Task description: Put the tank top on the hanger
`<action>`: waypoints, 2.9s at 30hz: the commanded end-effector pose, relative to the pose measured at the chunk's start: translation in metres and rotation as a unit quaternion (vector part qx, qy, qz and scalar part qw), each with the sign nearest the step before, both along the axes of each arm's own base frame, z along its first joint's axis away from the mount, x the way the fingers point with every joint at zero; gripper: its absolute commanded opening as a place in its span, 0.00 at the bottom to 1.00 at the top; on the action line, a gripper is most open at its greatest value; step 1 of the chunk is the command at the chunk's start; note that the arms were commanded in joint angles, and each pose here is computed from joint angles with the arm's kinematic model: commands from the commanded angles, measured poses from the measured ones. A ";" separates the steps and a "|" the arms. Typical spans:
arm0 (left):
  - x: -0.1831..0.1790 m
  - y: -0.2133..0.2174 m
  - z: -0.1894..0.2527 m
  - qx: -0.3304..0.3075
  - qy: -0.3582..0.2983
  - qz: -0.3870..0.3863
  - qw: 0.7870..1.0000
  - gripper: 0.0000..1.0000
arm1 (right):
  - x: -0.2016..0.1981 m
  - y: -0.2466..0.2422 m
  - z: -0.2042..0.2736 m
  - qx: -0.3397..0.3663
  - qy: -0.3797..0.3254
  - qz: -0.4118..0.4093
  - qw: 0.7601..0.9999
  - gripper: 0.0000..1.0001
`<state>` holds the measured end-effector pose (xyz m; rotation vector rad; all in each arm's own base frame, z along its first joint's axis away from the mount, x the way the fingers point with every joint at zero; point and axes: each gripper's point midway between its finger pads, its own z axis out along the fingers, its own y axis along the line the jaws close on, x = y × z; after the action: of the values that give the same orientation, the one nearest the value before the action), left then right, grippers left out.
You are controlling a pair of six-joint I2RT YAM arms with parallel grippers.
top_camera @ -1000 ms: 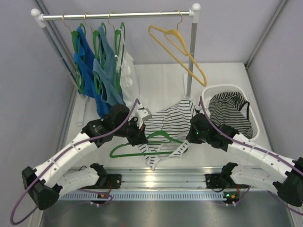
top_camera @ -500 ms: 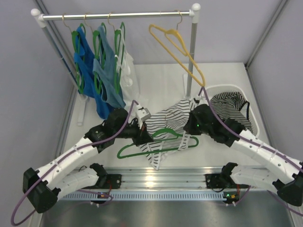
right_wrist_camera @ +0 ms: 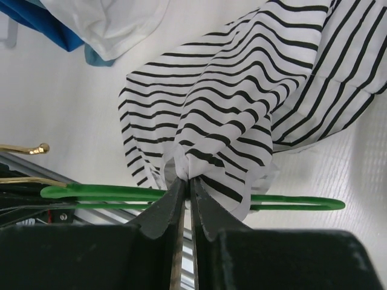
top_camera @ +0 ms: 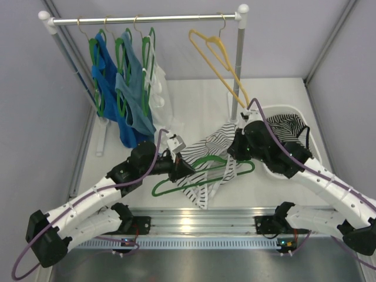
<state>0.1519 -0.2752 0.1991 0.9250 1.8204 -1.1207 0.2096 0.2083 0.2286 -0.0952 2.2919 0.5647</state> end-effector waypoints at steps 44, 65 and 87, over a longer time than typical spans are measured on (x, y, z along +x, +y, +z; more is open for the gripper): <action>0.019 -0.053 0.023 -0.082 -0.012 0.001 0.997 0.00 | 0.016 0.052 0.006 -0.043 -0.124 0.021 0.991 0.23; 0.082 -0.006 0.058 -0.079 0.037 0.274 0.958 0.44 | -0.017 0.033 0.005 -0.076 -0.138 0.074 0.985 0.00; -0.041 0.015 -0.094 0.041 0.374 0.182 0.909 0.41 | -0.024 0.033 -0.002 -0.064 -0.141 0.079 0.985 0.00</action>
<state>0.1292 -0.2410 0.1005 0.1495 2.4995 -1.0422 0.1868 0.2359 0.2144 -0.4158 2.0981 0.4043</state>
